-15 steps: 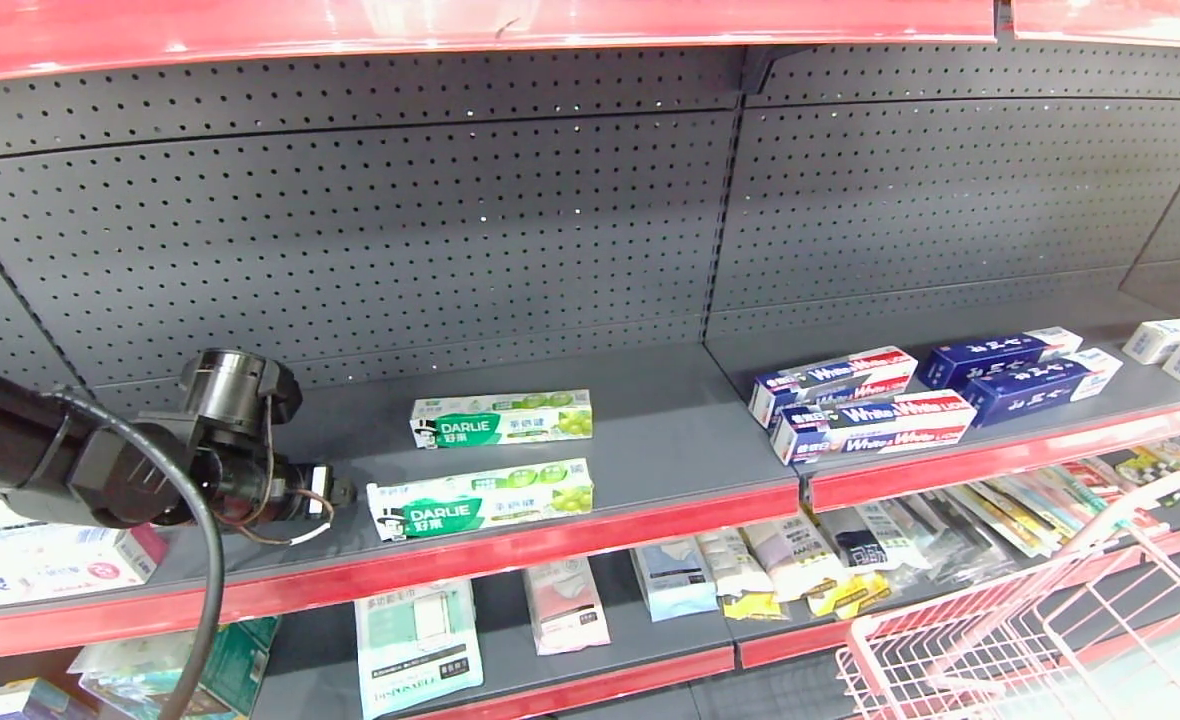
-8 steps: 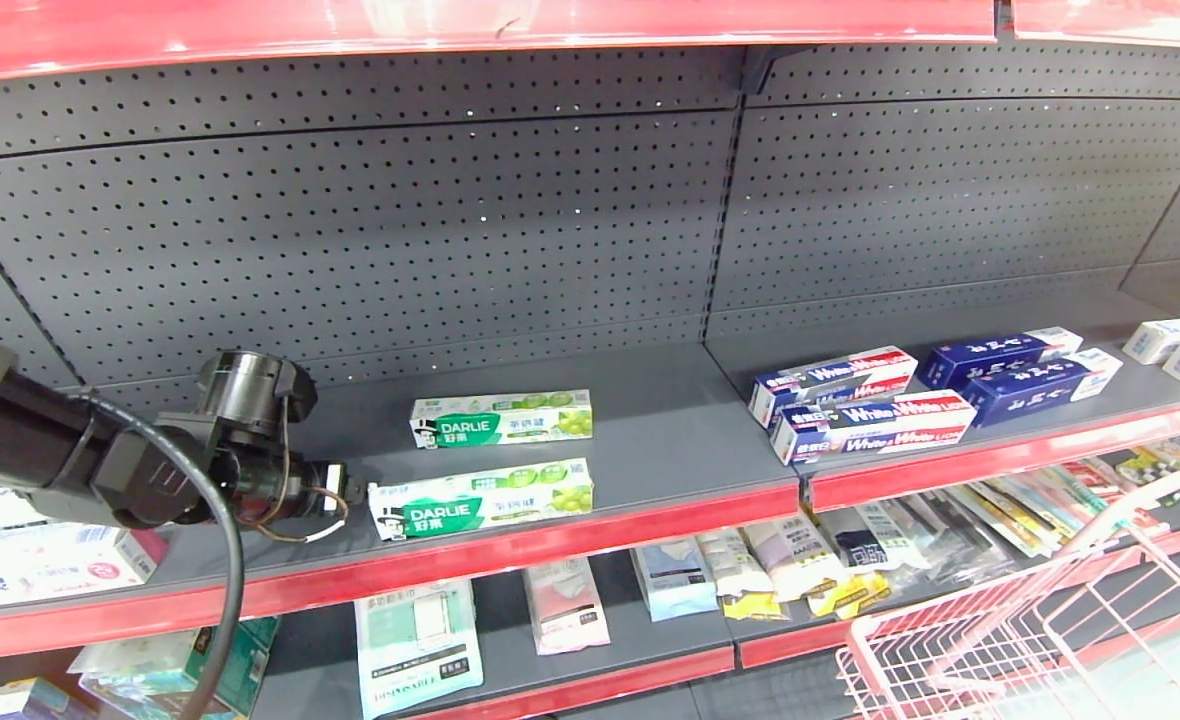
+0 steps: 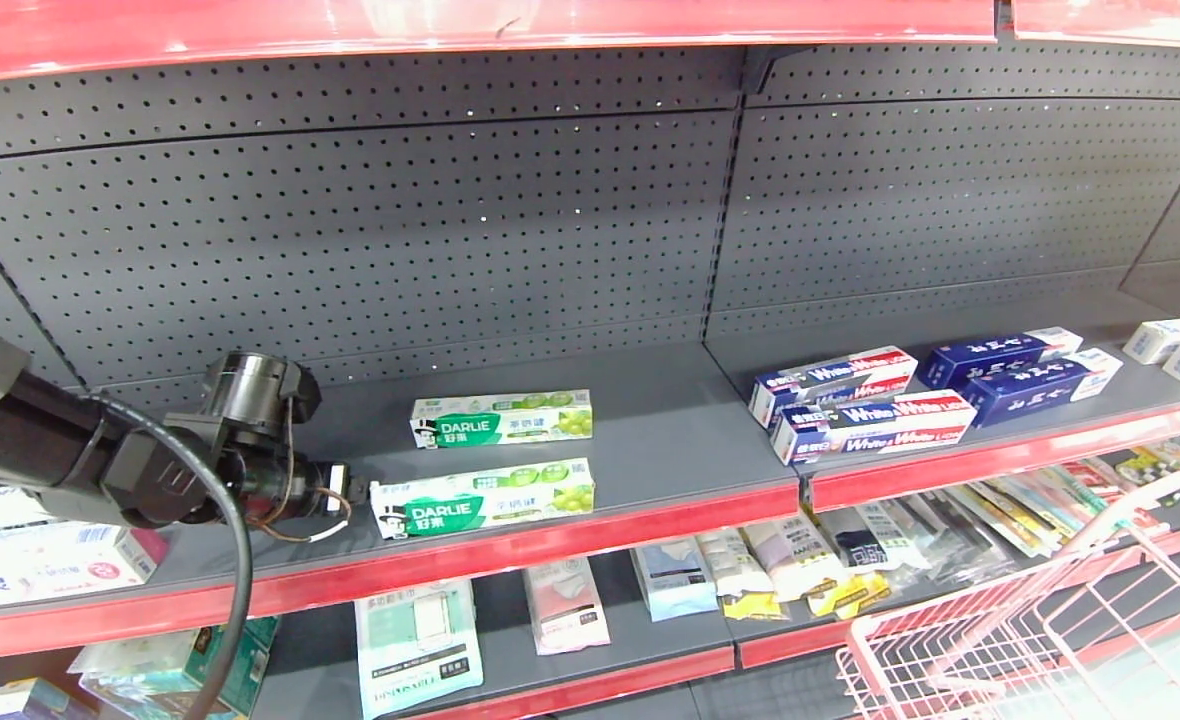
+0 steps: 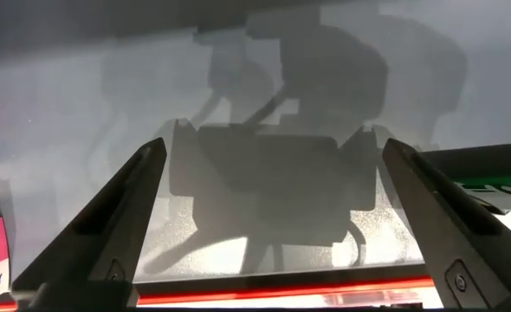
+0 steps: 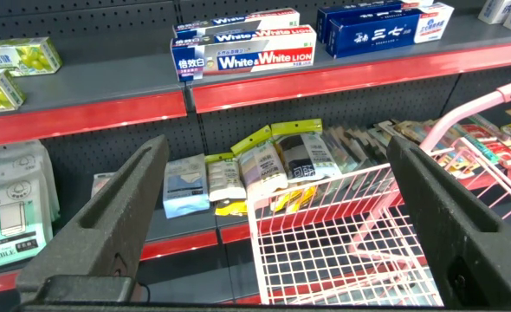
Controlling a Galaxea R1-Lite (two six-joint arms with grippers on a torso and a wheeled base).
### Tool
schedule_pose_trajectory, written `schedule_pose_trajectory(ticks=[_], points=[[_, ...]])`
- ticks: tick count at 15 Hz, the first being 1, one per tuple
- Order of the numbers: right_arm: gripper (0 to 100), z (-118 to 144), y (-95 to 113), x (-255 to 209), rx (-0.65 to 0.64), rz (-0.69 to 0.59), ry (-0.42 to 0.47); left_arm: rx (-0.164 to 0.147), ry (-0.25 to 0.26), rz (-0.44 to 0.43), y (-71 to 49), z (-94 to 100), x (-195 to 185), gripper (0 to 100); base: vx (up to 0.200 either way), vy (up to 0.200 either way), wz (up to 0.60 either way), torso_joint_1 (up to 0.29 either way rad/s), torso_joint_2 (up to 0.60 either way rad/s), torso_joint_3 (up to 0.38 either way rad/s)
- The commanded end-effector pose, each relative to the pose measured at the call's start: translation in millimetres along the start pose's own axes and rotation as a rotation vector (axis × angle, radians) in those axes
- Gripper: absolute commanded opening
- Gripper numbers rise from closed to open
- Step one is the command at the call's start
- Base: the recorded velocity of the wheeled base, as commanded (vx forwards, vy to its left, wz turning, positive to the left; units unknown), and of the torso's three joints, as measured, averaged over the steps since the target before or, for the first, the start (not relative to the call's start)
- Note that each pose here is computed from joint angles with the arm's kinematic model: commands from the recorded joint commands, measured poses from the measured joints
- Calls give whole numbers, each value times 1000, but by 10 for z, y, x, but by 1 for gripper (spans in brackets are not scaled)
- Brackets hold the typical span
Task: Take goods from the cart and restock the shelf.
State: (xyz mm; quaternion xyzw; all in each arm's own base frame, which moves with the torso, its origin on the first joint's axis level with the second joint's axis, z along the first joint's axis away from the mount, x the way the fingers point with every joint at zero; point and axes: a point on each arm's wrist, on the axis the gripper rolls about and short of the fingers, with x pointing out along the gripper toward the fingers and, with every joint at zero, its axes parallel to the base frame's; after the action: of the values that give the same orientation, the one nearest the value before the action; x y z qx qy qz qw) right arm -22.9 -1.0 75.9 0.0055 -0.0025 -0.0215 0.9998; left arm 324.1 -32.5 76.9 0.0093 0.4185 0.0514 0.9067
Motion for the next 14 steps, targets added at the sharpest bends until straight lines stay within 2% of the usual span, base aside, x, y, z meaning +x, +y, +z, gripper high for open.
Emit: schedule_pose_trajectory(ticks=[1, 14], points=[[100, 0, 0, 0, 0, 0, 0, 1, 1, -1, -6, -2, 4, 100, 0, 0, 0, 0, 0, 0], [100, 0, 0, 0, 0, 0, 0, 23, 2, -19, -97, -14, -21, 100, 0, 0, 0, 0, 0, 0]])
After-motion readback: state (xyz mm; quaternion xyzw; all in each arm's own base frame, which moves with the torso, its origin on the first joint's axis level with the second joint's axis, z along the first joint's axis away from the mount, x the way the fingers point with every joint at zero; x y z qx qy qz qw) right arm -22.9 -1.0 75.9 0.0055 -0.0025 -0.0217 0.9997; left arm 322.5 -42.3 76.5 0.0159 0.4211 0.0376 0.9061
